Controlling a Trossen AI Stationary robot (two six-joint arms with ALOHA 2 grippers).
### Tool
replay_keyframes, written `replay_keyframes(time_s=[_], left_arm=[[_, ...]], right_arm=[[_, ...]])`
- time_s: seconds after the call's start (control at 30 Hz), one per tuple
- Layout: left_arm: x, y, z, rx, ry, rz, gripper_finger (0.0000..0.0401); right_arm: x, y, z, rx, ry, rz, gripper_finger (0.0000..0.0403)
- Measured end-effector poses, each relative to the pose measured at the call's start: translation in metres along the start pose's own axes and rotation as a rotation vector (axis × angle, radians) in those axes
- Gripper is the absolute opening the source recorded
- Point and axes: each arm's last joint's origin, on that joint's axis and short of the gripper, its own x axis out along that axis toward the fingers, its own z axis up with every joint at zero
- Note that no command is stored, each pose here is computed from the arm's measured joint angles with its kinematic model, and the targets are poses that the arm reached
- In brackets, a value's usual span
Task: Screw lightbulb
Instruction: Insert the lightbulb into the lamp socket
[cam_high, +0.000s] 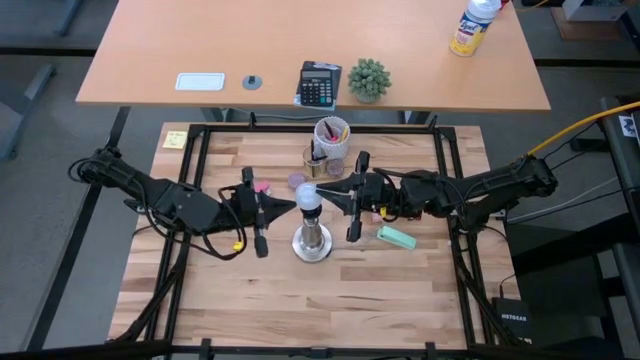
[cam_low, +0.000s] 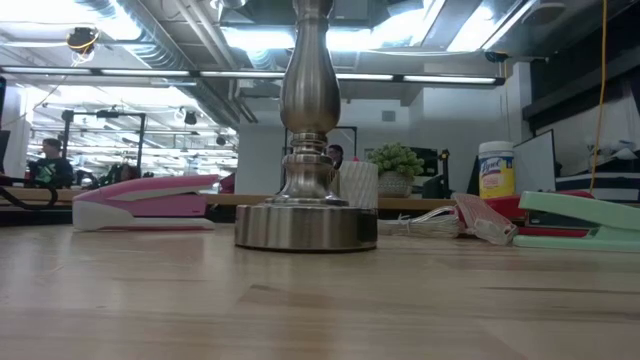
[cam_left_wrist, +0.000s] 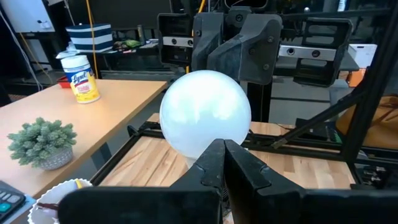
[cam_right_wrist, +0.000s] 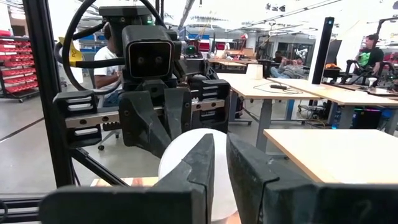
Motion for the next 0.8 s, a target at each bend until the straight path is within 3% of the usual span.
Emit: replay_keyframes(time_s=[0.8], left_arm=[[-0.0021,-0.0004,-0.002,-0.001,0.008,0.06,0.0001]], right_arm=[[0.0,0.0007,-0.0002,0.025,0.001,0.02,0.0048]])
